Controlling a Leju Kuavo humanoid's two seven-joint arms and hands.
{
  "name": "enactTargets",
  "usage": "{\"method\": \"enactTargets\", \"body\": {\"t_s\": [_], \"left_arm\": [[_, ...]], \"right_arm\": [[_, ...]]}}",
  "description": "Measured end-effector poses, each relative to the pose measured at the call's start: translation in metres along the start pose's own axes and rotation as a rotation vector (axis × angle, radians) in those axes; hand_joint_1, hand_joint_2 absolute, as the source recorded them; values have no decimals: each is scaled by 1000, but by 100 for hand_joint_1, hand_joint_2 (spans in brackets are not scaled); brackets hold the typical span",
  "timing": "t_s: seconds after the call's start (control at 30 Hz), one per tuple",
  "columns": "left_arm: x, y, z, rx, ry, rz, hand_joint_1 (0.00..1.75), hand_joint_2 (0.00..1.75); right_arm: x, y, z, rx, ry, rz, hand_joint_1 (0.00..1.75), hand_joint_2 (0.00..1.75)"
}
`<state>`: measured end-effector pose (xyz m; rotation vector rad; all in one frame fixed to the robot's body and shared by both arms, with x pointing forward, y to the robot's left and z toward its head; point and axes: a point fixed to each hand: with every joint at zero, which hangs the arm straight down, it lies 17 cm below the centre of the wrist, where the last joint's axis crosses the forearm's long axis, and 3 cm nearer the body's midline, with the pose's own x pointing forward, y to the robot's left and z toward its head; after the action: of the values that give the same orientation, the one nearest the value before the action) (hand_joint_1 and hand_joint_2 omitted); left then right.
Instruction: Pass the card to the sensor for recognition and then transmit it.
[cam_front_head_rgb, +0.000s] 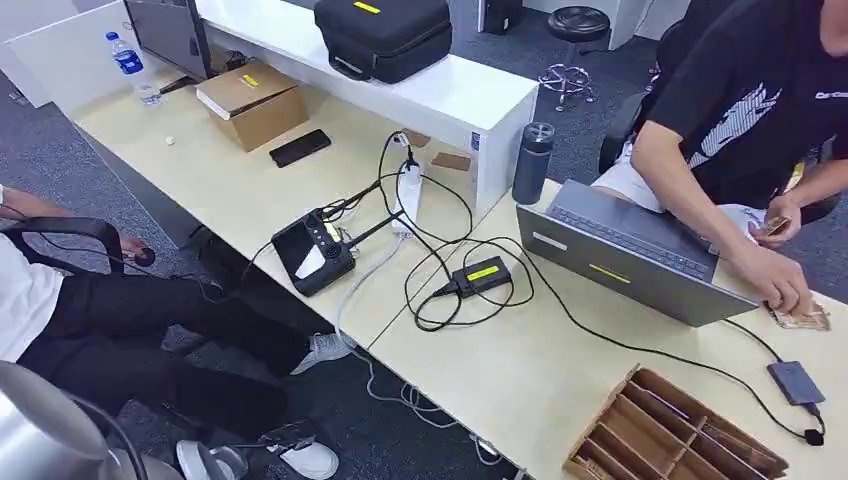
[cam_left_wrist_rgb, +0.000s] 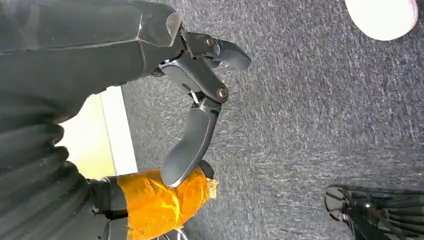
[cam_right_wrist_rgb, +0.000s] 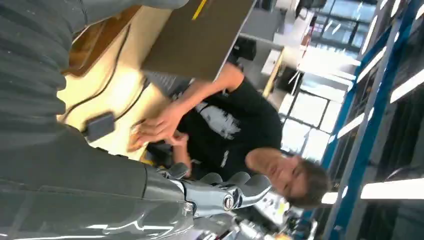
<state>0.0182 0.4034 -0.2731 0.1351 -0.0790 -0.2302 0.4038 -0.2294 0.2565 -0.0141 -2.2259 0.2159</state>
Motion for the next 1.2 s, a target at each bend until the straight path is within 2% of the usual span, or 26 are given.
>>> {"method": "enactTargets", "body": {"t_s": [0.23,0.53,0.73,1.07,1.2], "left_arm": [[1,-6,0,-8,-1,2,0,175],[3,-9,0,-12,-2,3,0,175],[2,-9,0,-11,1,17,0,175],[-3,-5,0,-11,18,14,0,175],[-5,-2,0,-12,28,6,0,175]], "right_arm": [[-15,-74,26,-143,65,63,0,175],[-23,-100,43,-198,113,94,0,175],[-46,-117,72,-288,217,53,0,175],[-108,-166,133,-487,442,7,0,175],[-146,-191,177,-610,576,-5,0,175]]}}
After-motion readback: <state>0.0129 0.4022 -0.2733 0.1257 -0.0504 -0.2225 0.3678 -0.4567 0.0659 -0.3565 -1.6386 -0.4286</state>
